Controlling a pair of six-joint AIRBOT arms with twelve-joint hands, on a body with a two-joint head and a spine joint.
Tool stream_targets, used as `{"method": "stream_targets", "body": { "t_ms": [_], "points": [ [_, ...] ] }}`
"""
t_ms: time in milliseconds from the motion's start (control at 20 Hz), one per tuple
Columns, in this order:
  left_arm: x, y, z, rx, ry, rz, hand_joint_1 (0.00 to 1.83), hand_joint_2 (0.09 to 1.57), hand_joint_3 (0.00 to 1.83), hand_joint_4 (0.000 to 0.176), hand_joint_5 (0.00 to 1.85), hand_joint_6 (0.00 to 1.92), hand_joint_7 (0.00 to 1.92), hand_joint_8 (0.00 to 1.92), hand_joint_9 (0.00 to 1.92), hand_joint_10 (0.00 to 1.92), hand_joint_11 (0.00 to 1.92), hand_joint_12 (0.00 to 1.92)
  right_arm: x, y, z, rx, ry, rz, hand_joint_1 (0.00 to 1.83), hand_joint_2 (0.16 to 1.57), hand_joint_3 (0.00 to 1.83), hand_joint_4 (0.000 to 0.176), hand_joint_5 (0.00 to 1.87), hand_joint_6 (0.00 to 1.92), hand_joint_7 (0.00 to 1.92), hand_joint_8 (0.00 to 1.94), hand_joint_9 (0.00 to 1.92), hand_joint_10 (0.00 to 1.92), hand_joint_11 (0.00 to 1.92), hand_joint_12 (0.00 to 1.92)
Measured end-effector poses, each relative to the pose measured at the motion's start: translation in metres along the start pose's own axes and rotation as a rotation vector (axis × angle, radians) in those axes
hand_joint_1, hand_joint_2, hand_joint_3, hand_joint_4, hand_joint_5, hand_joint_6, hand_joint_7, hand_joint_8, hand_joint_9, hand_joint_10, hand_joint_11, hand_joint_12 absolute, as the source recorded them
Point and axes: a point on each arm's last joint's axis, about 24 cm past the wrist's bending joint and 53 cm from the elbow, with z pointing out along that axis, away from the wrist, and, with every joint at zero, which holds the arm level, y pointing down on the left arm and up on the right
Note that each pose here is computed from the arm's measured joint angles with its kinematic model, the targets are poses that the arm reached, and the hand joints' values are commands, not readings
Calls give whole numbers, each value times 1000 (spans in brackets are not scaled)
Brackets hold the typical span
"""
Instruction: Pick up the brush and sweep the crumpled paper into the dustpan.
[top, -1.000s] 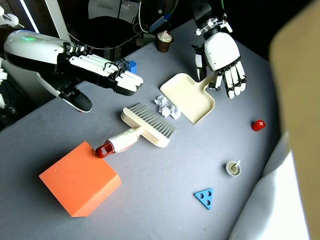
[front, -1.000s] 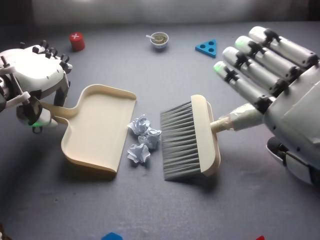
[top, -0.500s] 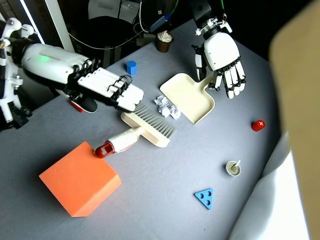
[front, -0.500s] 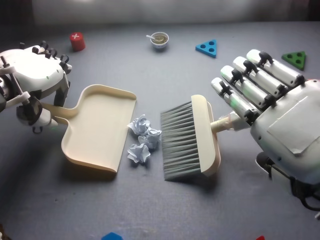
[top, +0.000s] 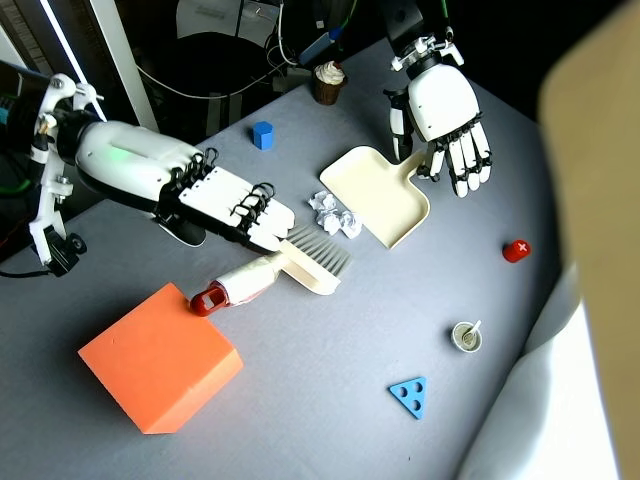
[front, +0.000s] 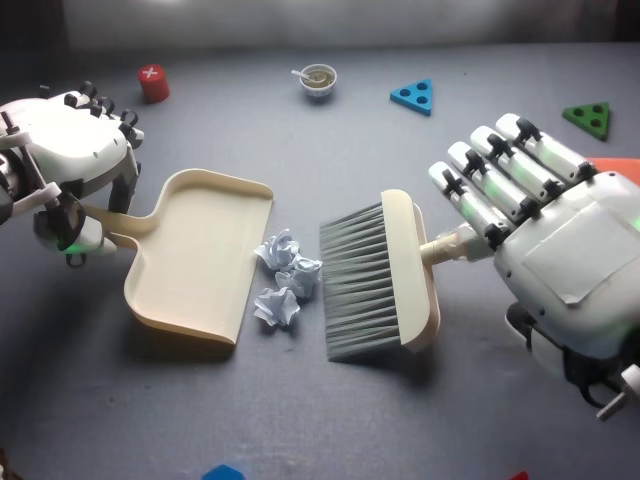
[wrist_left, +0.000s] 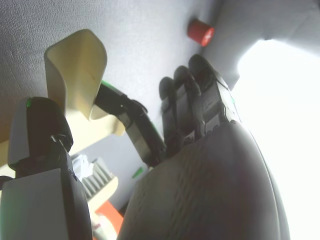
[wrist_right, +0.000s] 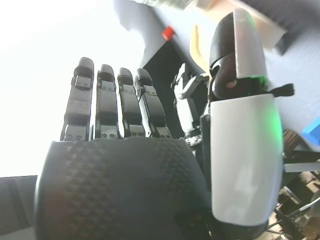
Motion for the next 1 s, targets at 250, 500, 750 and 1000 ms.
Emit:
{"method": "stream_targets", "body": {
  "t_ms": [250, 500, 750, 1000],
  "points": [
    [1, 0, 0, -1, 1, -5, 1101, 1110, 0, 0, 995, 954, 305, 0, 214, 1, 0, 493, 14, -6, 10, 16, 0, -17, 1017, 1010, 0, 0, 120, 7, 77, 11, 80, 9, 141, 14],
    [0, 0, -1, -2, 1, -10, 1120, 1104, 2, 0, 1005, 935, 283, 3, 198, 2, 0, 461, 26, -9, 22, 27, -10, -17, 1024, 1020, 0, 0, 122, 12, 72, 7, 77, 5, 130, 8],
    [0, 0, -1, -2, 1, -11, 1101, 1120, 2, 0, 972, 991, 270, 2, 187, 2, 0, 435, 37, -12, 34, 40, -23, -9, 1015, 1028, 3, 0, 118, 6, 68, 2, 74, 2, 127, 7],
    [1, 0, -1, -3, 1, -14, 1091, 1114, 0, 0, 985, 970, 283, 2, 216, 4, 0, 519, 43, -21, 45, 62, -41, -7, 988, 1043, 2, 0, 135, 9, 60, 7, 61, 2, 120, 10]
  ]
}}
